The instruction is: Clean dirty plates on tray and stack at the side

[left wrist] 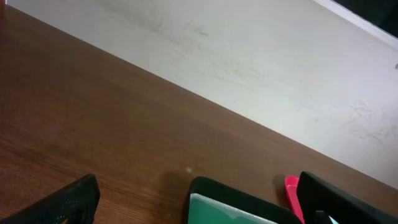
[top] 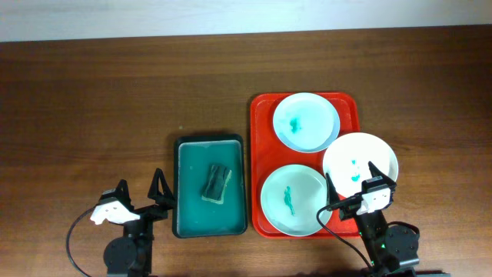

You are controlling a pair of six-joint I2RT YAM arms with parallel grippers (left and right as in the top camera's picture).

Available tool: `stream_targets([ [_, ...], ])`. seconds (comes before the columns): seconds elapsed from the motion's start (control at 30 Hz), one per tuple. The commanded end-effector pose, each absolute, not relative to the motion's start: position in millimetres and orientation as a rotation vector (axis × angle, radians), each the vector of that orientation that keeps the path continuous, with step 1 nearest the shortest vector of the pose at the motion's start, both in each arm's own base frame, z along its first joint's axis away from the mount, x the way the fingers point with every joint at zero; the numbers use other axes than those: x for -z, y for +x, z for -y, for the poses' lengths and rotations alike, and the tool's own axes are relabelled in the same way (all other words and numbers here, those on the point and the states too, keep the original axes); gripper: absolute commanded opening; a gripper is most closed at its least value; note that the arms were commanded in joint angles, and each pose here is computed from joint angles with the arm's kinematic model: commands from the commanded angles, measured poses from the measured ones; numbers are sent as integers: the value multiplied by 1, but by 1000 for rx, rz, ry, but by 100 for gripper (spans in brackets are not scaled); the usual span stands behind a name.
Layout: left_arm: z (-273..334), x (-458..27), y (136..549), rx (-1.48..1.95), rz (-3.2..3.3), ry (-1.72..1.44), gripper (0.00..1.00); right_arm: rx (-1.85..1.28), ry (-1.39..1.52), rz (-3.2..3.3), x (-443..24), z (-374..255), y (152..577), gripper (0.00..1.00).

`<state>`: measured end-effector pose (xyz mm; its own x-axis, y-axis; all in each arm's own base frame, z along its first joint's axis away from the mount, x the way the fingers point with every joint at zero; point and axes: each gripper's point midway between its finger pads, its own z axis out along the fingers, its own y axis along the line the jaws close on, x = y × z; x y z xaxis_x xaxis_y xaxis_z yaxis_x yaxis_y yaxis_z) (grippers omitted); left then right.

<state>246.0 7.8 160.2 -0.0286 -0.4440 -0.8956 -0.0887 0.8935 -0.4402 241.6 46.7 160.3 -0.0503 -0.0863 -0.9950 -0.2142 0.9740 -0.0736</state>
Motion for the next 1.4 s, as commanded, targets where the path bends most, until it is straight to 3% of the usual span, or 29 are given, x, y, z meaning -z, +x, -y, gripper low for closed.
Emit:
stream_targets([
  [0.0, -10, -159, 246, 282, -1589, -427, 99, -100, -223, -1629, -157, -46, 242, 98],
  [1.07, -4, -165, 246, 315, -1576, -398, 99, -178, -295, -1609, -160, -62, 238, 98],
  [1.23, 17, -224, 238, 339, -1529, -199, 99, -288, -401, -1559, -211, -82, 215, 98],
  [1.37, 23, -243, 241, 322, -1776, -190, 99, -290, -395, -1642, -257, -78, 201, 98],
])
